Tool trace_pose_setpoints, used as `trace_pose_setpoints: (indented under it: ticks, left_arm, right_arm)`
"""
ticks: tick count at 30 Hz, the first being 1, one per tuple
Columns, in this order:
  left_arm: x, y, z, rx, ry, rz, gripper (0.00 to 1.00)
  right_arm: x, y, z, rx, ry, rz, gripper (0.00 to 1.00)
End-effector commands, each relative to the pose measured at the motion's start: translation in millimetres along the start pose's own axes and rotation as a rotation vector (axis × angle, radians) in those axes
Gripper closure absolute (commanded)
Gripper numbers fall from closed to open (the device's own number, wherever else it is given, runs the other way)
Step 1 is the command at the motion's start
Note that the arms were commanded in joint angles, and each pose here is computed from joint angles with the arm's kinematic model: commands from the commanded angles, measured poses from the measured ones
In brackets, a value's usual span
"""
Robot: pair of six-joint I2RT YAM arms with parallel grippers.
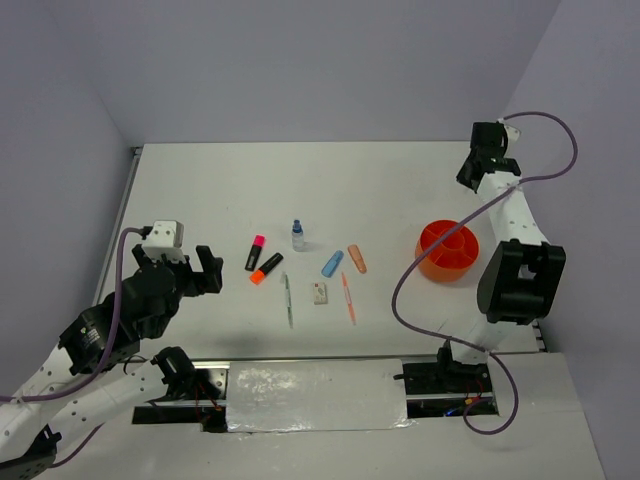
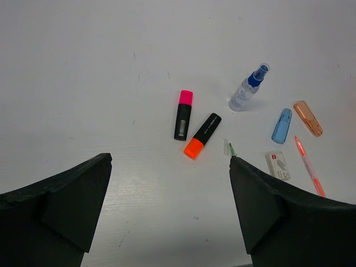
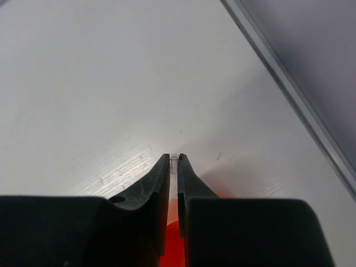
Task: Sort the stationery into containers
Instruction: Pick up the pen cap from the center of the board.
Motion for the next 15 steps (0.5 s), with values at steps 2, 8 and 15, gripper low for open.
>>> trace_pose_setpoints:
  ticks: [2,8,15]
  left_arm:
    - [-6.4,-0.5,-3.9,0.014,0.000,-0.023,0.01]
    - [-6.0,-7.2,-24.0,0.072,-0.006,0.018,0.01]
    - [35.3,-41.7,-98.5,0.210,0.176,0.233,0.02]
  right_arm:
    - [-57.5,56.4,10.3,-0.063,-0.009,-0.218,1.00]
    - [-74.1,180.5,52.3,-0.423,-0.029,-0.477,1.00]
    - [-17.2,280.7,61.3,-0.820,-0.106,-0.544,1.00]
Point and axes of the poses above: each gripper's point midway between its finger pads, its own y axis back along the fingers, its own z axis along the line the jaws close on, x = y × z, the point moved 2 cm from there along y, back along the fingers, and after that the axes turned 7 degrees about y, right-handed, at the moved point
